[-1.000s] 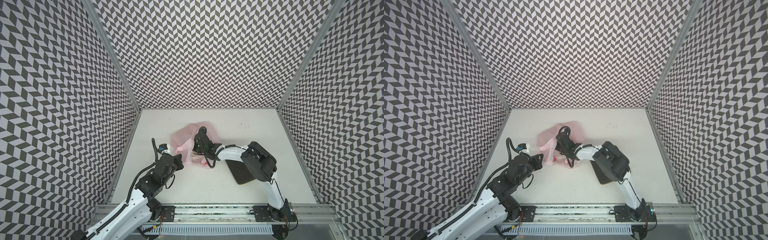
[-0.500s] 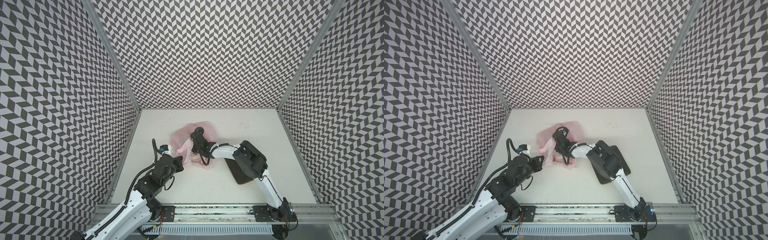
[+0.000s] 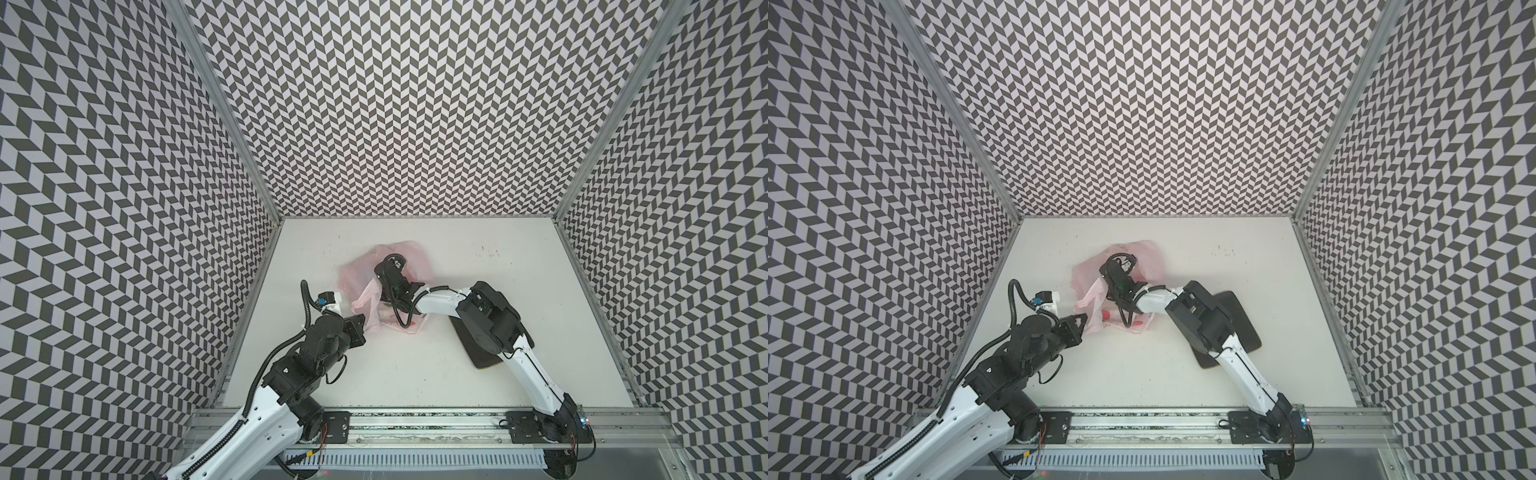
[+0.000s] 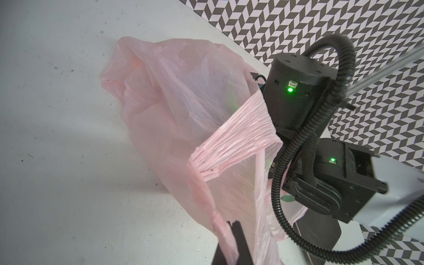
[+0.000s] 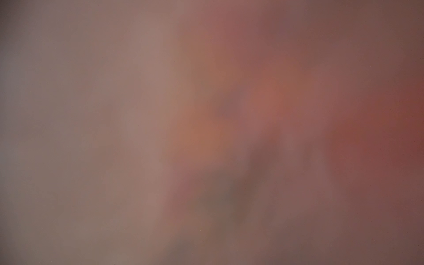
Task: Take the fake fruits out of the plastic bag
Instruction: 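Close the right gripper on a fake strawberry inside the bag, then lift the strawberry out of the bag with the right gripper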
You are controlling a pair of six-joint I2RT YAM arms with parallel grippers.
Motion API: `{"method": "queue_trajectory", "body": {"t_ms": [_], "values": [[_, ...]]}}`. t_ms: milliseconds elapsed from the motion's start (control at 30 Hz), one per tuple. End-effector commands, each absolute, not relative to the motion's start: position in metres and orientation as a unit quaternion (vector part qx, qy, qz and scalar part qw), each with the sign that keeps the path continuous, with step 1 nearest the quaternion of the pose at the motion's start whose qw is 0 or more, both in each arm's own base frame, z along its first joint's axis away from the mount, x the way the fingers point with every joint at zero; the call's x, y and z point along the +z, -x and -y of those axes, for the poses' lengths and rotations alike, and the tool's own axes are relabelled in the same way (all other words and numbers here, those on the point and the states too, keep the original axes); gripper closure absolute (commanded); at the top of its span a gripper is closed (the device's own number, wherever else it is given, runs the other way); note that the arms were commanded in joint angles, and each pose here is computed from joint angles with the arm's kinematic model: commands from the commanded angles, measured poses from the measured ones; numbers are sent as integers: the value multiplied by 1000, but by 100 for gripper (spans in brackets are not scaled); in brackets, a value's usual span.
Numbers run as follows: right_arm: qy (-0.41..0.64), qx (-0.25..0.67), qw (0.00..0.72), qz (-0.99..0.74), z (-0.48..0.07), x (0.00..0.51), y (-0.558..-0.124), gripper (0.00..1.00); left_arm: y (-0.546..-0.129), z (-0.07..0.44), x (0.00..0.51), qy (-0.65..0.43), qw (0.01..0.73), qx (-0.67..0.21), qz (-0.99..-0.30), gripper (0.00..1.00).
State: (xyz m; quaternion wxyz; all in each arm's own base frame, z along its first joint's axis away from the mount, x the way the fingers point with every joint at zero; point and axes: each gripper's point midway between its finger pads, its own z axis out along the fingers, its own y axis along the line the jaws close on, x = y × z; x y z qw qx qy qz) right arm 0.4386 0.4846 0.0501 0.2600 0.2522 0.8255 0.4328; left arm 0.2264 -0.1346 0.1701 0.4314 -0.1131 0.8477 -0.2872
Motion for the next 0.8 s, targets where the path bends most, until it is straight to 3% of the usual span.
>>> {"method": "queue_trajectory", "body": {"t_ms": [0,233,767], "values": [[-246,387,265,-848,-469,23,-433,74,-227,132,178,124,438,-287,-843,100],[-209,411,289,-839,-463,61,-426,82,-232,127,177,145,446,-279,-838,100],[-123,421,306,-845,-423,106,-379,84,-245,126,181,169,469,-284,-819,100]]}}
